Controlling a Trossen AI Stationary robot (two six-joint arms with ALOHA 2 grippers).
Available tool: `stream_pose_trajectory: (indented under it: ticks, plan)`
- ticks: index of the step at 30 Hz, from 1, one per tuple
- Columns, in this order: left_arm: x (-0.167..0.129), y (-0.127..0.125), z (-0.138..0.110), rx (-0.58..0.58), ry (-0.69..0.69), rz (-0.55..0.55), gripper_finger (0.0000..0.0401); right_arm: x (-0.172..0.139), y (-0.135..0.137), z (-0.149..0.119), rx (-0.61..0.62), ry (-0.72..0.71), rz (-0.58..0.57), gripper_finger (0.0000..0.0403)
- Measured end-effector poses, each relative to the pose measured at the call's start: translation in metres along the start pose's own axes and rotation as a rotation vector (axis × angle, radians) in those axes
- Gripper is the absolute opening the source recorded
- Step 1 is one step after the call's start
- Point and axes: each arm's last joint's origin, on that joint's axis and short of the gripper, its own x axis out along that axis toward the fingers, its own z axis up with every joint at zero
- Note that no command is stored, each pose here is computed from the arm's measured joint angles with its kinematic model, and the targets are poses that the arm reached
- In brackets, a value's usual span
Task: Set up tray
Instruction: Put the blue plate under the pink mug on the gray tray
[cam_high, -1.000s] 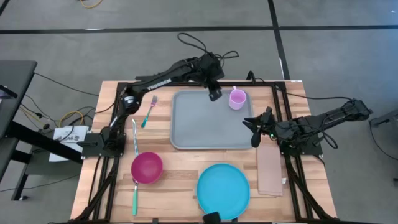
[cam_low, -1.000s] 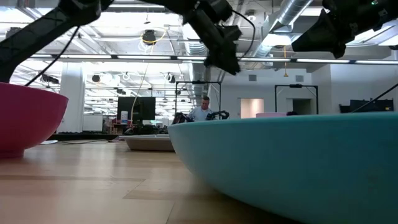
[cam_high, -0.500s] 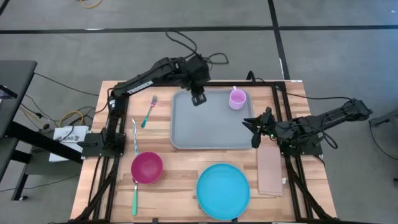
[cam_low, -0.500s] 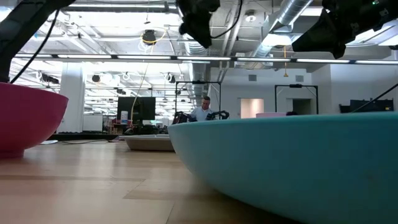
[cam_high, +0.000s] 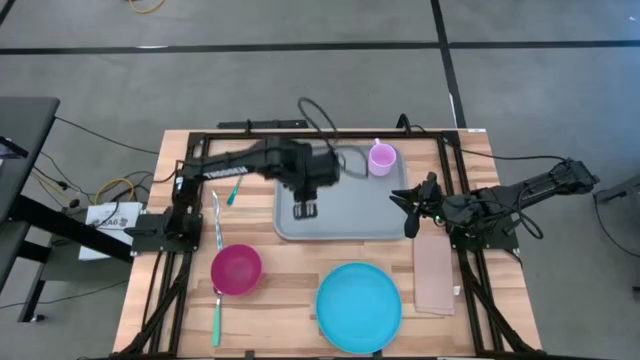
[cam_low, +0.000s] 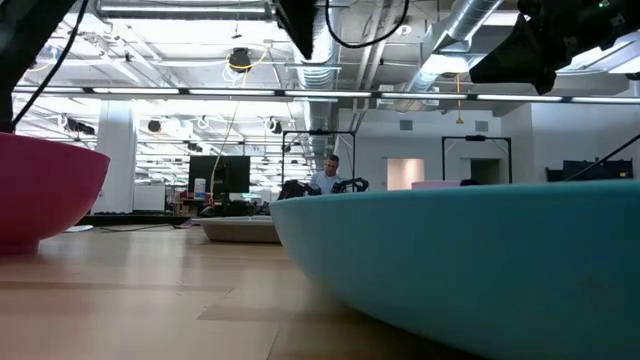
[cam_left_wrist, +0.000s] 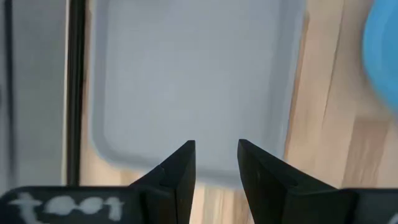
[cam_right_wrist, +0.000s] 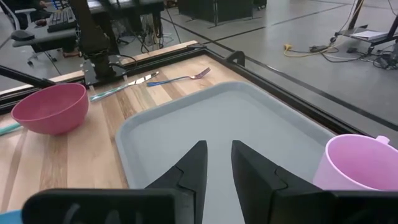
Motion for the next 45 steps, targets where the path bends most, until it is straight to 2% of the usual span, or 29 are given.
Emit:
stream_pose_trajectory:
  ticks: [5,8,11,14,18,21,23,26,29,35,41,45]
  plan:
    - [-0.014,-0.037,-0.007,0.094,-0.033,0.132,0.0109,0.000,0.000,0.000,0.000,0.000,0.000,0.0067]
    - [-0.037,-0.046,-0.025,0.093,-0.083,0.195,0.0109,0.000,0.000,0.000,0.000,0.000,0.000,0.0067]
    - [-0.058,-0.049,-0.054,0.063,-0.118,0.241,0.0109,0.000,0.000,0.000,0.000,0.000,0.000,0.0067]
    - [-0.069,-0.050,-0.094,0.005,-0.145,0.323,0.0109,0.000,0.000,0.000,-0.001,0.002,-0.001,0.0067]
    - [-0.062,-0.052,-0.154,-0.085,-0.271,0.434,0.0109,0.000,0.000,0.000,-0.002,0.002,-0.001,0.0067]
    - [-0.041,-0.060,-0.188,-0.128,-0.390,0.335,0.0109,0.000,0.000,0.000,-0.002,0.003,-0.001,0.0067]
    - [-0.031,-0.064,-0.202,-0.068,-0.466,0.210,0.0109,0.000,0.000,0.000,-0.002,0.002,-0.001,0.0067]
    - [-0.020,-0.071,-0.208,-0.018,-0.620,0.043,0.0109,0.000,0.000,0.000,-0.002,0.002,-0.001,0.0067]
    - [-0.010,-0.075,-0.210,-0.029,-0.735,-0.036,0.0109,0.000,0.000,0.000,-0.002,0.002,0.000,0.0067]
    - [0.009,-0.082,-0.210,-0.043,-0.793,-0.044,0.0109,0.000,0.000,0.000,-0.003,0.003,0.000,0.0067]
    - [0.026,-0.091,-0.203,-0.021,-0.735,-0.005,0.0109,0.000,0.000,-0.001,-0.004,0.005,0.000,0.0067]
    - [0.039,-0.099,-0.198,-0.072,-0.686,-0.009,0.0109,0.000,0.000,-0.001,-0.005,0.005,0.000,0.0067]
